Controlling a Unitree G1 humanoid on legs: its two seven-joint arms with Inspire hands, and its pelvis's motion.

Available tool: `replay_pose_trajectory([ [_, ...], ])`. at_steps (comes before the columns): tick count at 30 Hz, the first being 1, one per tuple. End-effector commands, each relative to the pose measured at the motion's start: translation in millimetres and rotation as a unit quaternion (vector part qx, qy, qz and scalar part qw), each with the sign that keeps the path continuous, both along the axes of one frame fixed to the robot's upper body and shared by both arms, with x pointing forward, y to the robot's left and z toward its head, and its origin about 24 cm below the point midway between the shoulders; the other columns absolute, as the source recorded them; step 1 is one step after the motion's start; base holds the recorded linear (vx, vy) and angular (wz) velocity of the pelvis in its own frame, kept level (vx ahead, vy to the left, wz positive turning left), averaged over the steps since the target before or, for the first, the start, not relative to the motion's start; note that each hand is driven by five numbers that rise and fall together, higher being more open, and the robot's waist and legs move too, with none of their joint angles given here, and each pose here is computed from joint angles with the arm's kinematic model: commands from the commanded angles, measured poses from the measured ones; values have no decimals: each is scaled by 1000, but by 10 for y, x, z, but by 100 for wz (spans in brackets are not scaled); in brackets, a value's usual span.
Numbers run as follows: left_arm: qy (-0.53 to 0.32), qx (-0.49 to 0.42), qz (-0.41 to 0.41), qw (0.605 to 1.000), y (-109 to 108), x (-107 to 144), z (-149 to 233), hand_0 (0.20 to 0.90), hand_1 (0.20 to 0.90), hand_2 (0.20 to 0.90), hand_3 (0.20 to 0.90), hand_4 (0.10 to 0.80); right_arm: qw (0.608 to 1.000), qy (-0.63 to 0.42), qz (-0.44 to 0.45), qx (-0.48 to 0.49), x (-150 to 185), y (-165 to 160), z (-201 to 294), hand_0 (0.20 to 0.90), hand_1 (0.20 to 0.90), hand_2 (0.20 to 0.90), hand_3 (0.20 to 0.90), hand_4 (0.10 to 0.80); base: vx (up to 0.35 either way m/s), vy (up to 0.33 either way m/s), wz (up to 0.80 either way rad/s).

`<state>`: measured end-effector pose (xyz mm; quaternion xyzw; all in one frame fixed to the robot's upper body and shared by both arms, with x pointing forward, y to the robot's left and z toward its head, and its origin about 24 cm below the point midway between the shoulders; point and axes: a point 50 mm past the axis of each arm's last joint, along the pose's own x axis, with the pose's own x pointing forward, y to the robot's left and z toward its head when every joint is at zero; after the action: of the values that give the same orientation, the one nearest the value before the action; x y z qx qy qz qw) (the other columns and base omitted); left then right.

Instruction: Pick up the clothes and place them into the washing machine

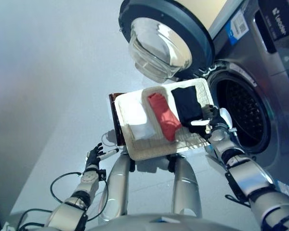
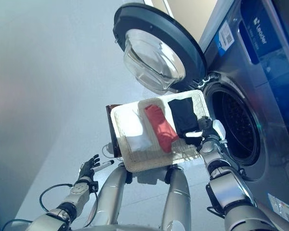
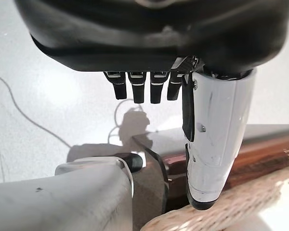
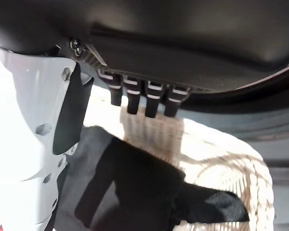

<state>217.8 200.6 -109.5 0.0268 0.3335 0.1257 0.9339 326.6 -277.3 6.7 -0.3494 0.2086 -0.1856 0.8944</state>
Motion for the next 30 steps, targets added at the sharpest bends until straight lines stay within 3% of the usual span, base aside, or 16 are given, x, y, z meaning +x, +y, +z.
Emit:
replay_pose_trajectory([
  [1,-24,11,39,999,139,-45,33,900,900,900,900,800,998,-63,-10,-26,97,-84,244,900,900,900,900,800,40,21,7],
  [8,-26,13,40,999,149,-56,32,900,900,900,900,800,997,-66,13,-41,159,16,277,900,900,900,900,800,32,9,5],
  [17,-31,17,42,998,174,-63,43,900,900,900,900,800,996,-72,-12,-57,179,-109,381,900,900,900,900,800,4,14,13],
  [30,-110,-11,40,993,20,153,254,900,900,900,900,800,977,-123,-101,-139,293,-631,1170,900,900,900,900,800,-44,55,10],
])
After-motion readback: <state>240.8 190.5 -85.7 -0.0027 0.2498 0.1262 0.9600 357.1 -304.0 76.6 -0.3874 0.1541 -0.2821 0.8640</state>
